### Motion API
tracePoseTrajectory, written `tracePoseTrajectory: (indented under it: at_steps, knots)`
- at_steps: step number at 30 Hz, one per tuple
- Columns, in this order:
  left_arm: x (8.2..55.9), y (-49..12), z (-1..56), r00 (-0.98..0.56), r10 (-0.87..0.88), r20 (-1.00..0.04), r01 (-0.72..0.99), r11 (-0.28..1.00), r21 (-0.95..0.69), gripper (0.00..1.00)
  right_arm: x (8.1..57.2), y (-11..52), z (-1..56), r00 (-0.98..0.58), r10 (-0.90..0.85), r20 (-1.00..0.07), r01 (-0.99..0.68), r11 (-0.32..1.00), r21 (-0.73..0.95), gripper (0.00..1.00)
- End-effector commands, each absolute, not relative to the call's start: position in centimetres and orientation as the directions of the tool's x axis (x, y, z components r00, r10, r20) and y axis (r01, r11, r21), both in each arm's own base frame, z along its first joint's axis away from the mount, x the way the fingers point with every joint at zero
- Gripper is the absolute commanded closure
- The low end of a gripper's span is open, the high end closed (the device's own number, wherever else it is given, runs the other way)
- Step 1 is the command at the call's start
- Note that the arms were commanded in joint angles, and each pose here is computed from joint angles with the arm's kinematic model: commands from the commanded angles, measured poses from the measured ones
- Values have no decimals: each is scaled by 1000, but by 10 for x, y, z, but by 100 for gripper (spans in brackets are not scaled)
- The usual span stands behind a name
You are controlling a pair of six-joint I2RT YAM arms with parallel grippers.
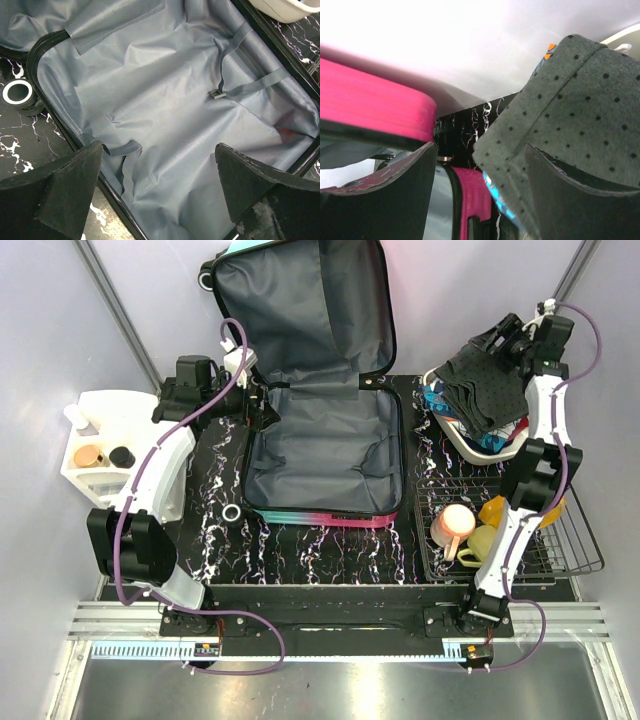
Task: Open, take out, and arrange the luggage
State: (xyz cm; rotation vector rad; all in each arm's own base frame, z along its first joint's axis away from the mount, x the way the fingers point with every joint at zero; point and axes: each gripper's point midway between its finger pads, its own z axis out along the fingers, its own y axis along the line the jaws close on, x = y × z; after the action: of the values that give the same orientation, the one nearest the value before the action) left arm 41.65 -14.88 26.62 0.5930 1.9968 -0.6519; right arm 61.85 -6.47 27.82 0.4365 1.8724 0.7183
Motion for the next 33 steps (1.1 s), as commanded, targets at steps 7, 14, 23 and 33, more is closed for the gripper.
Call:
tracePoseTrajectory:
  at_steps: [7,14,23,33]
  knots:
    - [417,-135,274,-409,238,-881,675,728,-117,1,656,-77,180,-467,553,-690,-6,779,627,19]
    - [421,-124,259,-442,266,-857,660,744,-109,1,656,-123,120,-478,642,-599,183,740,647,16]
    - [445,-106,282,-523,160,-837,564,801,-199,1,637,-109,212,-451,551,-702,23,793,608,12]
    - [461,-77,356,-440,87,-894,445,886,-133,1,565,-78,354,-365,438,-822,-110,856,505,1]
